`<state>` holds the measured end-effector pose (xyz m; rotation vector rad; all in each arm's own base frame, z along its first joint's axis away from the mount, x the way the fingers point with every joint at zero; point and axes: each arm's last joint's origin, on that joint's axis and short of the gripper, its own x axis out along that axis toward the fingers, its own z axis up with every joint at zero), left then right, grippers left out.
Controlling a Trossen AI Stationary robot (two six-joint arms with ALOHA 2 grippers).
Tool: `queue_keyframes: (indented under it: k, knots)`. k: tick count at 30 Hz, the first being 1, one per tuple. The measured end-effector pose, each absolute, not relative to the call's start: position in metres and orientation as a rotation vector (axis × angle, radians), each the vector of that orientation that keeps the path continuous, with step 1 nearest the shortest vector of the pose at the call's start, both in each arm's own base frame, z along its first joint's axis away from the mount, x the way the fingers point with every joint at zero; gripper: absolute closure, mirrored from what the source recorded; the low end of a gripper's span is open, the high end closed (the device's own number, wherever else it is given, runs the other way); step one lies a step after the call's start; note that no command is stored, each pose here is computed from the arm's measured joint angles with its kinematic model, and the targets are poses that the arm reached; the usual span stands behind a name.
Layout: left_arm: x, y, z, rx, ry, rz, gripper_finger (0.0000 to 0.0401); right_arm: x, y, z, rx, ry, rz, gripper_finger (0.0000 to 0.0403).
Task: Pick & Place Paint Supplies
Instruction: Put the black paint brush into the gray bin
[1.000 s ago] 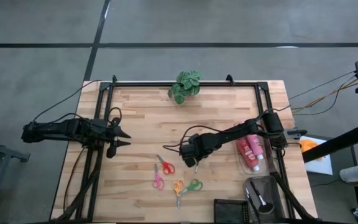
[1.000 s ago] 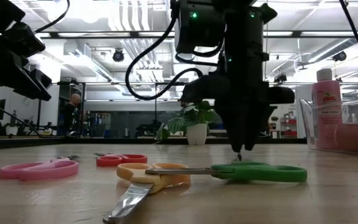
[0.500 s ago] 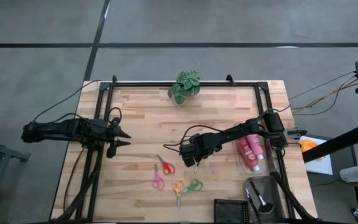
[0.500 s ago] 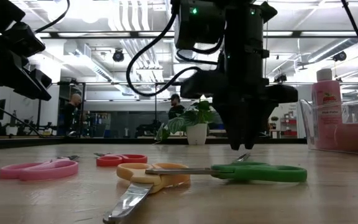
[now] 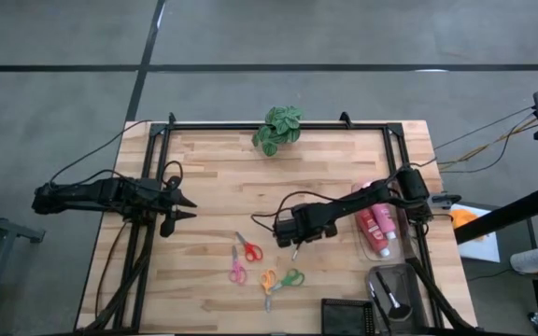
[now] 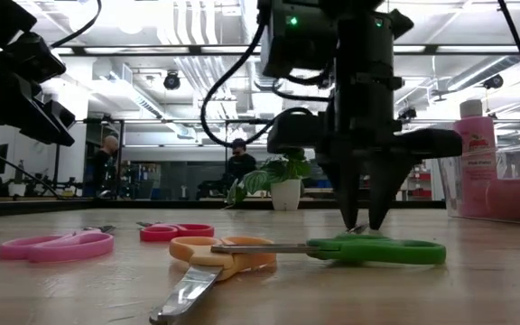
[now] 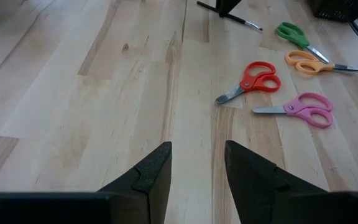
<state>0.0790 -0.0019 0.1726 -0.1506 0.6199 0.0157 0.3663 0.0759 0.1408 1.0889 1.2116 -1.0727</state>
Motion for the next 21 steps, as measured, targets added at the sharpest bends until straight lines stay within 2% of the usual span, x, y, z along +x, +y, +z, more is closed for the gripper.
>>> queue_keyframes:
  k: [16,21]
  knots:
    - [0.079,-0.002,0.173,-0.150,0.619,0.016,0.0252,0.362,0.075,0.129,1.098,1.169,-1.068,0.0289]
    - [0.079,-0.002,0.173,-0.150,0.620,0.016,0.0252,0.360,0.074,0.128,1.078,1.186,-1.074,0.0335]
